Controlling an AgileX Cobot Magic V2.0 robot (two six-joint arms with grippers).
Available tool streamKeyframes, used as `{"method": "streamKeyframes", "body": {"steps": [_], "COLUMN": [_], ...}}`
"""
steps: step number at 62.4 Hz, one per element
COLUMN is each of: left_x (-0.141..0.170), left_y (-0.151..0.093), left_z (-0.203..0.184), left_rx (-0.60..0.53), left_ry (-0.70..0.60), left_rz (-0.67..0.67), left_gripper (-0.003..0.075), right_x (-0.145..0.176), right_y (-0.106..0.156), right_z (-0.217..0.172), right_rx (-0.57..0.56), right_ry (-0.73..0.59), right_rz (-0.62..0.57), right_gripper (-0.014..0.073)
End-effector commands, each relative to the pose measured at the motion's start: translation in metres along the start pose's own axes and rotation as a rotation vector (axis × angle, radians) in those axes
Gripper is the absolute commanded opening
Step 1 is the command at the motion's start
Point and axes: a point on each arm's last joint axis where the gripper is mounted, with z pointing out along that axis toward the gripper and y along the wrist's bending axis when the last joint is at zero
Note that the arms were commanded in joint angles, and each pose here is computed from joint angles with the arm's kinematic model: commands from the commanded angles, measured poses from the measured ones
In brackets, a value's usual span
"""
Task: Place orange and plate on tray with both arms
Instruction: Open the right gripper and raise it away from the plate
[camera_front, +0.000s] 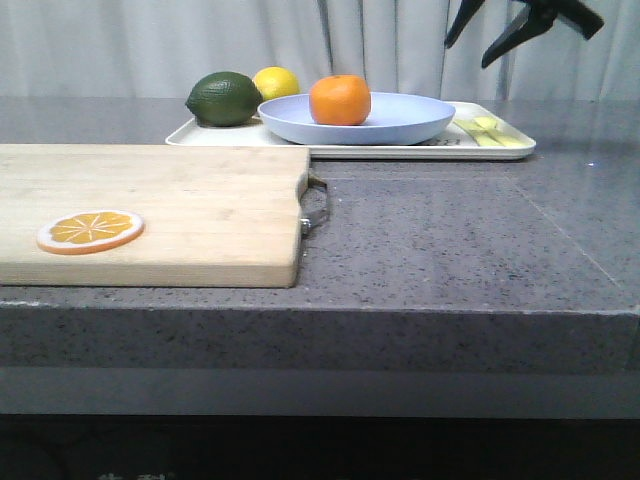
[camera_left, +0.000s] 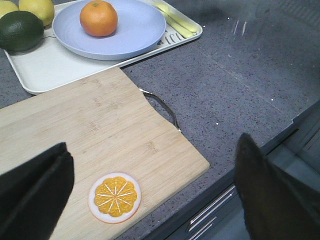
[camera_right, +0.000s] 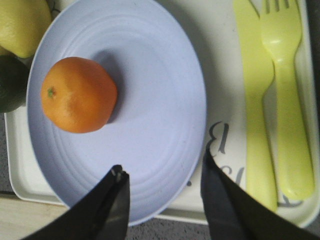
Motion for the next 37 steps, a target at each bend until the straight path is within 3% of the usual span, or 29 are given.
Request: {"method": "streamKeyframes", "body": {"steps": [1,12,23,37], "left_x": [-0.015,-0.015,-0.015,-0.015], "left_y": [0.000,0.000,0.000,0.000], "left_z": [-0.006,-0.006,-0.006,-0.006], "left_rx": [0.000,0.000,0.000,0.000], "left_ry": [-0.104,-0.104,-0.104,-0.103], "left_rz": [-0.014,-0.014,-0.014,-0.014], "left_gripper": [0.0619,0.0619,0.0619,0.0619], "right_x": [0.005,0.029,0.067,0.104], "right_y": [0.032,0.055,0.084,0.063], "right_z": [-0.067,-0.113,-0.141,-0.175], "right_rx": [-0.032,0.082,0.091,0.239], "right_ry": [-0.126,-0.161,-0.160,-0.248], "right_rz": [-0.102,-0.275,-0.440,-0.511], "right_gripper": [0.0360,0.0360,0.0360,0.0360]}}
